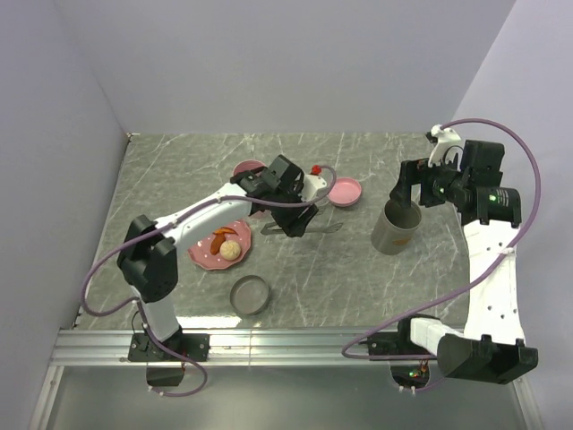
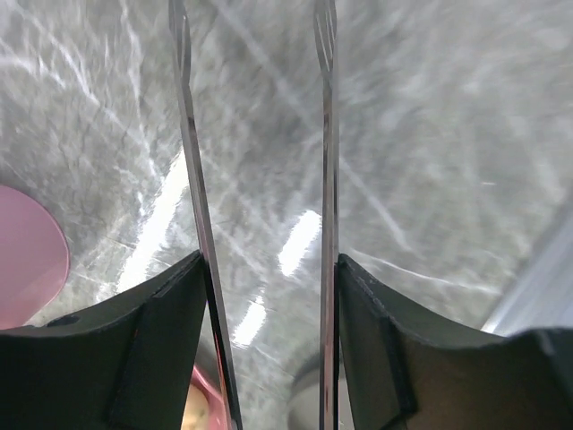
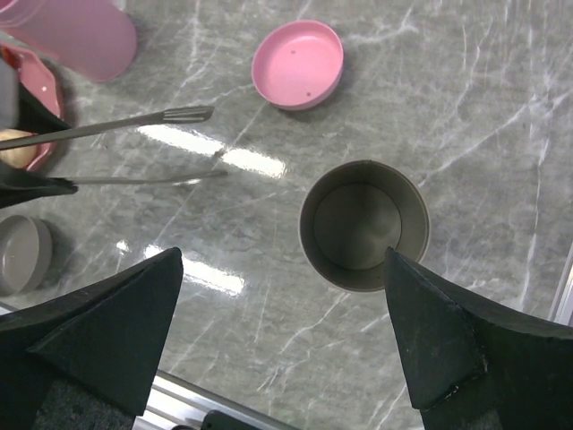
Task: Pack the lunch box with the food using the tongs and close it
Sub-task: Grab the clamp with the left arm
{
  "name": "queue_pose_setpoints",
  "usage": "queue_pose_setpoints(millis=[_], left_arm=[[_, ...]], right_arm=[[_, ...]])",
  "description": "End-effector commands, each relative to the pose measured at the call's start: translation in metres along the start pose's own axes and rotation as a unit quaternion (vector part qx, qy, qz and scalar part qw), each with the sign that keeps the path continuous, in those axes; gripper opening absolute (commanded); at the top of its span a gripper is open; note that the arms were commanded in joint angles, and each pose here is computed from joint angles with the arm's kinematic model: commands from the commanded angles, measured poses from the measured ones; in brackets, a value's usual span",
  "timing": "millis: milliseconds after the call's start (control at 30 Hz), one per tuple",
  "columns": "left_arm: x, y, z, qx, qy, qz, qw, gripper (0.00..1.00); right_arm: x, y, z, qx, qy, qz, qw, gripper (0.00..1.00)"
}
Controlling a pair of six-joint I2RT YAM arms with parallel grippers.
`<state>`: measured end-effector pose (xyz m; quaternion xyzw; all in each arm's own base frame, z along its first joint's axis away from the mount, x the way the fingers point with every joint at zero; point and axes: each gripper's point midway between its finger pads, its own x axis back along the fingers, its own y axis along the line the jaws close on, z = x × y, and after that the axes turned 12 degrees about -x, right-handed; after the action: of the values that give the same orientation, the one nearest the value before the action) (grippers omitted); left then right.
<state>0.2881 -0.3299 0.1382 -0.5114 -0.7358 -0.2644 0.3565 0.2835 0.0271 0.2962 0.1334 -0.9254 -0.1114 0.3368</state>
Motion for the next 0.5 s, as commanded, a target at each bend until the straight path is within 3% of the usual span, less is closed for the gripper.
queue_pose_setpoints(millis=[0,300,467], left_arm=[[0.046,-0.021,-0.036,0.0,-0.058,0.034,0.998,0.62],[0.098,-0.043,-0.054,0.019,-0.123,0.092,0.988,0.61],[0.117,-0.039,-0.051,0.05,-0.153,0.122,0.979,0.6]], right_arm=[[0.014,0.015,-0.016,0.04,-0.046,-0.025,0.998,1.0],[0.031,0.053,-0.012,0.192,-0.105,-0.071,0.973,1.0],[0.035,0.094,0.01,0.255,-0.108,-0.174,0.945,1.0]])
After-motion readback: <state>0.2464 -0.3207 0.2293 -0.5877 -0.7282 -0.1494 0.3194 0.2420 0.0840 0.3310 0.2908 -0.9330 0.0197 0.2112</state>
